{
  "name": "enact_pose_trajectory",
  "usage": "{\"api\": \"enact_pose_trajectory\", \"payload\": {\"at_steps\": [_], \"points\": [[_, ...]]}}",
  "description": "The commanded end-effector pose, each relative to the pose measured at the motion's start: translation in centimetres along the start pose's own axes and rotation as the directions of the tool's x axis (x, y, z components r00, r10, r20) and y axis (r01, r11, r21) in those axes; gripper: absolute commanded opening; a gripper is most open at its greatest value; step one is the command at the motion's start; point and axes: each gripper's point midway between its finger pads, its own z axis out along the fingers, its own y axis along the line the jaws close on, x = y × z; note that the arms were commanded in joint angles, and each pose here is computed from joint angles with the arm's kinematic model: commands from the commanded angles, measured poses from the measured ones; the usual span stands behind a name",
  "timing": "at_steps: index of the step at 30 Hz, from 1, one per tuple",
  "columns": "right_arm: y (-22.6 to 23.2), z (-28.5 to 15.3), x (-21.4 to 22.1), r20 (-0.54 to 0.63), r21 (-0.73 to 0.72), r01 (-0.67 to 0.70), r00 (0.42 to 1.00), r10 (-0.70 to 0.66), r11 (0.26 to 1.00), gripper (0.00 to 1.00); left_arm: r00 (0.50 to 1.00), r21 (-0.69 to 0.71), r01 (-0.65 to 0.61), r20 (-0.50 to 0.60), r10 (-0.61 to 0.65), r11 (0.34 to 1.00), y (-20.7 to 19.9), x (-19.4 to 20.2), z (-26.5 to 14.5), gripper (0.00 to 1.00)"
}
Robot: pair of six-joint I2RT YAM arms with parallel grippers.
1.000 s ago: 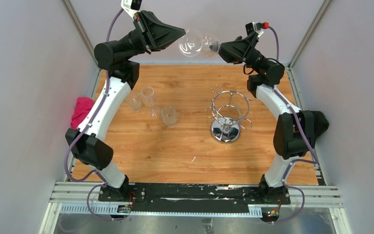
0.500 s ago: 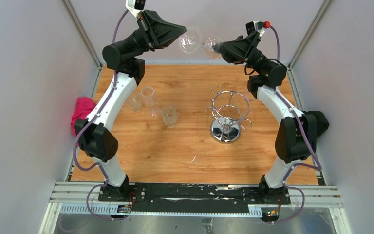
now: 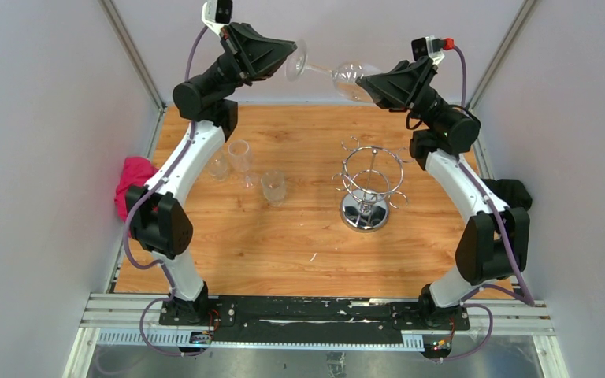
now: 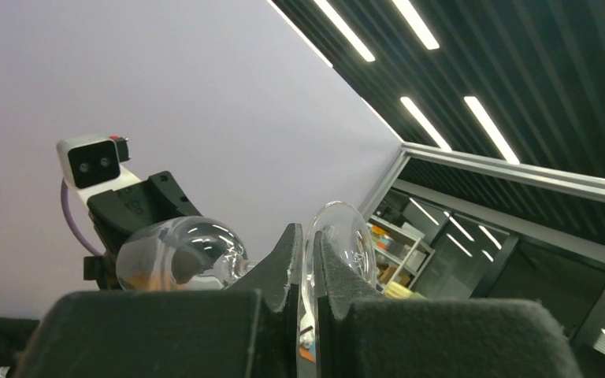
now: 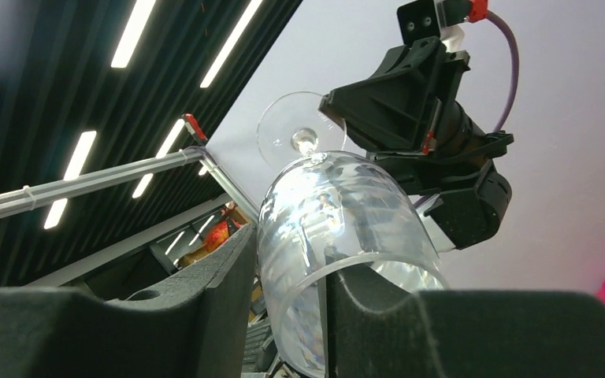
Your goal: Take the wine glass off the wine glass rack
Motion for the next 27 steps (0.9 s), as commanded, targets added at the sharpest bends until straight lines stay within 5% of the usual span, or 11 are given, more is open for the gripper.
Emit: {"api": "enact_pose_trajectory", "payload": {"at_steps": [1,7,11,16,27], "points": [[3.6,0.5,2.6,-0.046,-0.108,0.104,0.993,-0.110,0.989,0.29,0.999,-0.082,0.018,-0.034,-0.021,0.996,4.0,1.1,-1.2,0.00],[2.6,0.2,2.6,-0.041,-0.089,0.081,0.996,-0.085,0.993,0.19,0.999,-0.037,0.029,-0.038,-0.030,0.999,3.4,1.6,-1.6,0.00],[1.0,-0.3,2.4,-0.031,-0.059,0.039,0.999,-0.041,0.998,0.02,0.998,0.014,0.009,-0.058,-0.008,1.000,1.3,2.1,-1.5,0.00],[-1.0,-1.0,2.3,-0.017,-0.023,-0.001,1.000,0.000,1.000,0.00,0.996,0.039,-0.042,-0.083,0.045,0.998,-1.2,3.0,-1.4,0.00],[-0.5,-1.2,3.0,-0.028,-0.019,0.019,0.999,-0.019,1.000,0.00,0.991,0.048,-0.088,-0.098,0.092,0.995,-3.4,4.1,-1.6,0.54]]}}
